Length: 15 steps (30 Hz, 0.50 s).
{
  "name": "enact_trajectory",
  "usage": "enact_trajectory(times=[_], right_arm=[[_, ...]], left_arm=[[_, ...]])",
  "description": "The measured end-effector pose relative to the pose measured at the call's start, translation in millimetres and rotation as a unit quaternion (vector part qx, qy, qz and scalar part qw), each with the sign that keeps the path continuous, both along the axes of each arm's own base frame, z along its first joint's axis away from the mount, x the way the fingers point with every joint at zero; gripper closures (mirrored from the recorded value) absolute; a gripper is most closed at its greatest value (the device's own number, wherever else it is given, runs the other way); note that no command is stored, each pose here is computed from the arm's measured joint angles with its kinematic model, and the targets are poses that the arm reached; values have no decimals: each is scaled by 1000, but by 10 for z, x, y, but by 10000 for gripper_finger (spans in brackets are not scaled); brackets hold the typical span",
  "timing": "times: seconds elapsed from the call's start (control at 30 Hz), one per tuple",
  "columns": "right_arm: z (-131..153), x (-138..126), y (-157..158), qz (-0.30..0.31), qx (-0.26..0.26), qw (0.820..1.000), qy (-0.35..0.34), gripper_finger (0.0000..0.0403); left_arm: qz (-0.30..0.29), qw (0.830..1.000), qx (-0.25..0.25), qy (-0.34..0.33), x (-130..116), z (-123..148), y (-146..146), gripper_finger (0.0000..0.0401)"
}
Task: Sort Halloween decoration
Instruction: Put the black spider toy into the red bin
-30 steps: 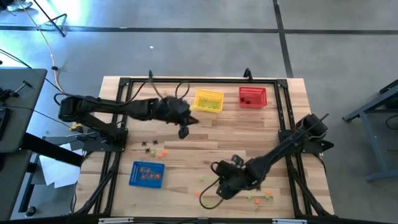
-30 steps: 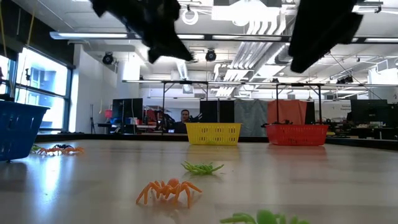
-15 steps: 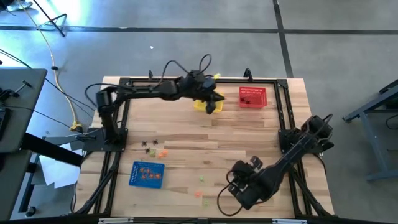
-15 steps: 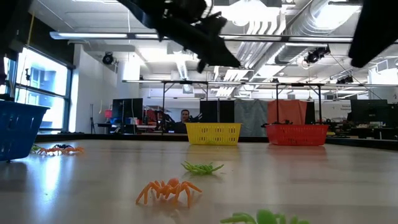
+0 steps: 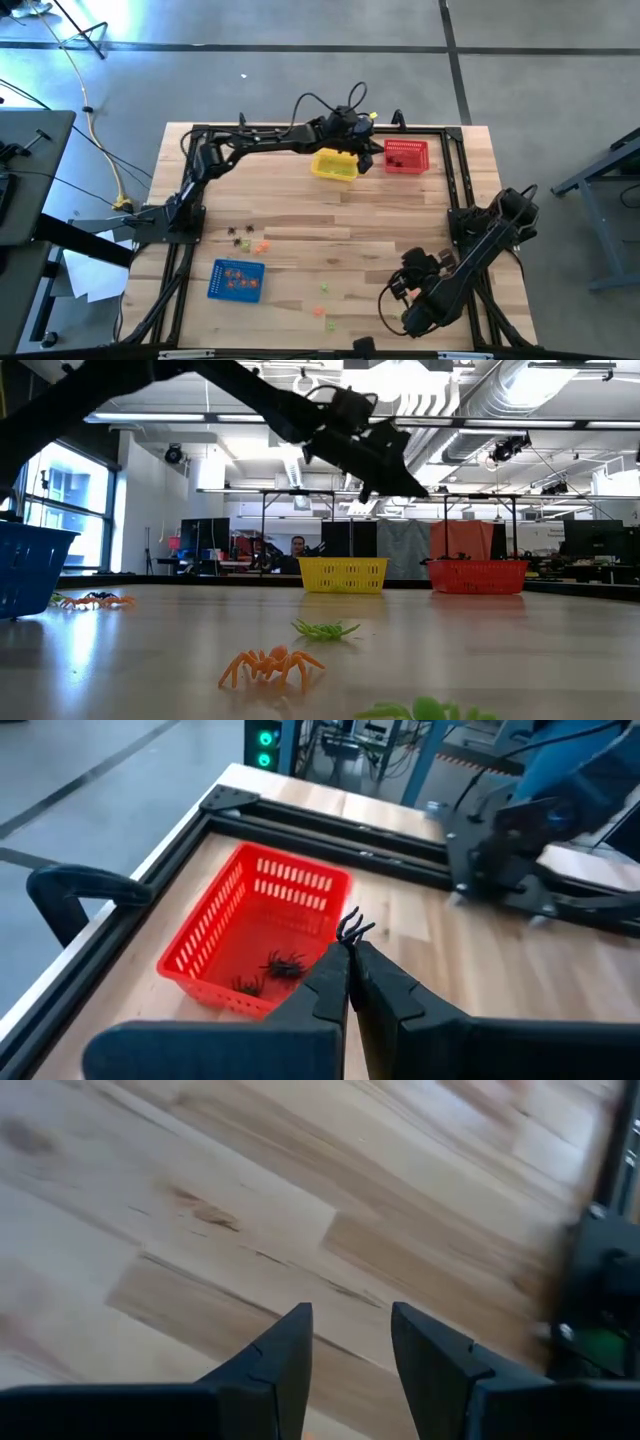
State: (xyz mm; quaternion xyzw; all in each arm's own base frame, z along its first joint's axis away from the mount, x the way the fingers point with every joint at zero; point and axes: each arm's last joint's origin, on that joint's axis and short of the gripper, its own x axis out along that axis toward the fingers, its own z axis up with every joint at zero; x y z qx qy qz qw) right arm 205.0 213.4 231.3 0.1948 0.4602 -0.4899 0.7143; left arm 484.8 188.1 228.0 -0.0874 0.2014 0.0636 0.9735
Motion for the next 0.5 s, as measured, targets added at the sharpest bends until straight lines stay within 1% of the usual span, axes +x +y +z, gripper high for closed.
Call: enact_trajectory(times=[0.1,0.23,0.5], right_arm=[[6,-19,-9,-11,-2,1000,7,269],[7,-16,-15,-6,-4,1000,12,269],[12,-17,-30,-4,-10,1000,18,269]], left_arm=[[6,1000,-7,4,98,-144,90,401],[18,999,-26,-4,224,-313,181,401],[33,997,-53,-34,419,-477,297,401]])
